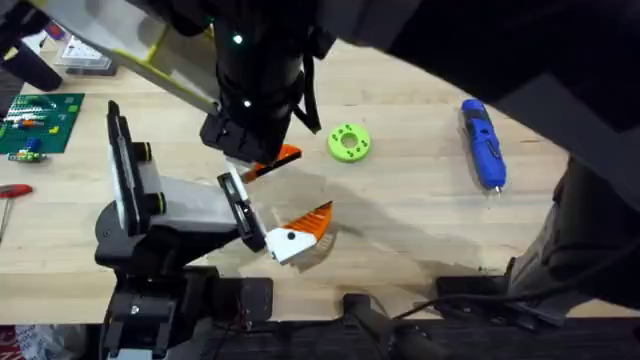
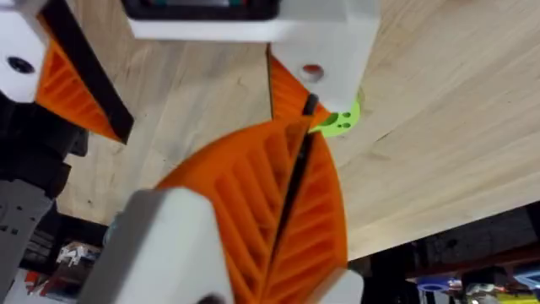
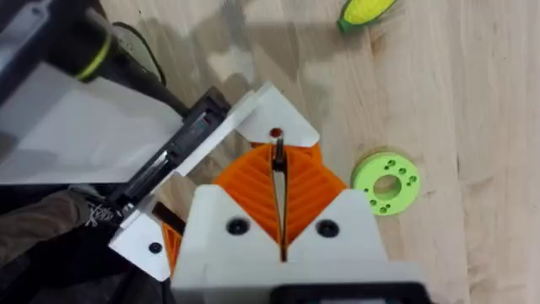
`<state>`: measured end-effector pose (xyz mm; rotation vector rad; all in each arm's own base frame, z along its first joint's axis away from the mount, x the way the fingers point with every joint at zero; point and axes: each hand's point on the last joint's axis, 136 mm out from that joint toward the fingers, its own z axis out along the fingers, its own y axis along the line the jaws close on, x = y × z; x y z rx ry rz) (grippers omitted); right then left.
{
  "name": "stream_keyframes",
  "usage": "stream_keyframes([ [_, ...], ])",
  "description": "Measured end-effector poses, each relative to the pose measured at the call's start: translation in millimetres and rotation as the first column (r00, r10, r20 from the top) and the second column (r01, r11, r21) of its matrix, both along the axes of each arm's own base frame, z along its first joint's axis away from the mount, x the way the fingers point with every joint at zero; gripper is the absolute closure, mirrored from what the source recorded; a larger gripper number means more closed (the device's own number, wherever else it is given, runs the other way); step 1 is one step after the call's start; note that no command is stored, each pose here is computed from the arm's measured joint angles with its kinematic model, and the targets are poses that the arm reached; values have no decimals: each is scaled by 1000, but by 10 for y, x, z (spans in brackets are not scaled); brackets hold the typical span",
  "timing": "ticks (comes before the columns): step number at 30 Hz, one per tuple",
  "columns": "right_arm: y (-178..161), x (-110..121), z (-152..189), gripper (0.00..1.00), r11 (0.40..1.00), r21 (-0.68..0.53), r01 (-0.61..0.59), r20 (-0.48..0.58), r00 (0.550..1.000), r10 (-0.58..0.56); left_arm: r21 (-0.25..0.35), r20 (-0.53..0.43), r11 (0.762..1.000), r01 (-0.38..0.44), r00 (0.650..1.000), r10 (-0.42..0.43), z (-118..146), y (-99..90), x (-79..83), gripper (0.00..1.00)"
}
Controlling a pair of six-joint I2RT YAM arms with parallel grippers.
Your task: Pick up the gripper from the table and insert it into the empty holder that is missing its gripper. Then pick up a screw, insert it into the mounting hole, and use the screwdriver to tighten it. Finally, clean up the table by picking up the vegetable and placing it into the bucket.
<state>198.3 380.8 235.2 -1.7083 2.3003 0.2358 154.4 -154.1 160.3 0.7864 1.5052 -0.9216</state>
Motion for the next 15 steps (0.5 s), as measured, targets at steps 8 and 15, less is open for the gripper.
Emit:
stream_keyframes([
  [8,-5,-3,-1,993,1000,-2,0,-1,1000,0,0,0,1000,0,1000,0,0,0,0,14],
  [15,1,1,0,993,1000,0,0,0,1000,0,0,0,1000,0,1000,0,0,0,0,14],
])
